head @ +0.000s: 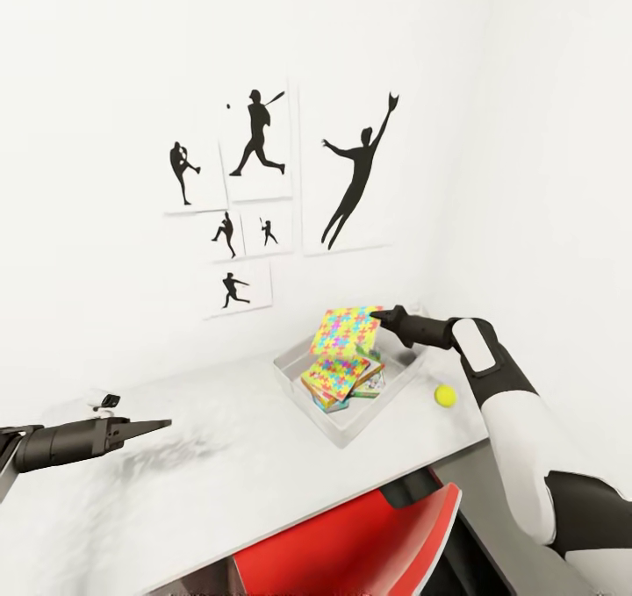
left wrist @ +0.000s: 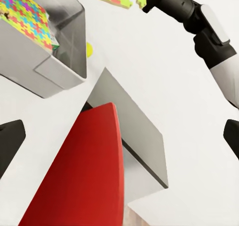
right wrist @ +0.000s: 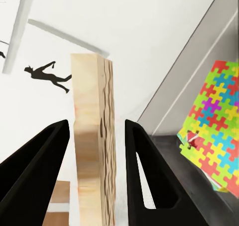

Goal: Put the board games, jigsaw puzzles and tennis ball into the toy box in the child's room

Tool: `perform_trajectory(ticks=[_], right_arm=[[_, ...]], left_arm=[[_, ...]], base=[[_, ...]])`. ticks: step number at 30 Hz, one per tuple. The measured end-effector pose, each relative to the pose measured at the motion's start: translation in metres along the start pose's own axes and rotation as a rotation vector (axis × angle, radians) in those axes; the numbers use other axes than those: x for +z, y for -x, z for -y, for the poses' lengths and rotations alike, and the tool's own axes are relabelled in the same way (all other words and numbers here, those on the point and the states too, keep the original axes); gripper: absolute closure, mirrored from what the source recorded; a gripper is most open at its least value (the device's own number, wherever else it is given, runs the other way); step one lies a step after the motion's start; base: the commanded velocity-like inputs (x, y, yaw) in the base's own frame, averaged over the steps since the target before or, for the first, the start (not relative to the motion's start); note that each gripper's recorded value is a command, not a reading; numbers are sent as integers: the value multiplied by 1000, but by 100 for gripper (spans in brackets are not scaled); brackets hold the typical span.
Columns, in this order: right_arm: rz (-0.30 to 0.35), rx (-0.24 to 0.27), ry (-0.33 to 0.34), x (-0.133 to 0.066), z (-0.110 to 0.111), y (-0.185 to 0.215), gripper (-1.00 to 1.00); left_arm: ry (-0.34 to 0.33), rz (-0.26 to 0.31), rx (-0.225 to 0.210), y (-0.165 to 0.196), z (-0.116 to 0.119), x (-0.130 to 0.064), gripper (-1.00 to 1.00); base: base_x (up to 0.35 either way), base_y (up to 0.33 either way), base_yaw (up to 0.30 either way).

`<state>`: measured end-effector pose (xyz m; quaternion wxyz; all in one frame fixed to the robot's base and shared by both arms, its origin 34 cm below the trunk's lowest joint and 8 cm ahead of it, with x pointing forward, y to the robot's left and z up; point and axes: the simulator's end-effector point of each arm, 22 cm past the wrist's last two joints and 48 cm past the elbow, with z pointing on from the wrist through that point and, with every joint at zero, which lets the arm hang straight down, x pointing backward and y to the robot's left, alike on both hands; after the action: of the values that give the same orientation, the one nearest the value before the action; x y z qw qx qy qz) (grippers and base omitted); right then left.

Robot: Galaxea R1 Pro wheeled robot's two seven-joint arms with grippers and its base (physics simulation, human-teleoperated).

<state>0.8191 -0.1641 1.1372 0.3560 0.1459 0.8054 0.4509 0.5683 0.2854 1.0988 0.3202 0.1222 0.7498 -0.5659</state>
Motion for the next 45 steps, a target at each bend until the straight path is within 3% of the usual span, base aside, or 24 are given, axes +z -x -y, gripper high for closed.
perform_trajectory(ticks=[5,13,23,26,29,33,38,45], right_arm=[[31,-8,-17,3,-2,15,100],[46,18,-117,13,22,25,100],[51,25,-134,18,31,28,100],[52,22,-128,19,27,33,100],[53,19,-122,20,22,37,100],[47,14,-118,22,18,42,100],[48,7,-122,21,19,49,100],[37,9,-126,23,22,50,100]], left_arm=[[0,-4,-9,-2,-3,2,-100],[-5,-4,-27,-5,-8,6,-100],[-11,-4,-54,-3,-12,10,-100],[-9,-4,-97,-2,-14,10,-100],[34,-5,-132,2,-24,9,-100],[117,6,-120,26,-39,11,-100],[217,28,-151,46,-69,7,-100],[298,44,-170,62,-94,5,-100]], base=[[0,0,0],[0,0,0],[0,0,0],[0,0,0],[0,0,0],[0,0,0],[0,0,0],[0,0,0]])
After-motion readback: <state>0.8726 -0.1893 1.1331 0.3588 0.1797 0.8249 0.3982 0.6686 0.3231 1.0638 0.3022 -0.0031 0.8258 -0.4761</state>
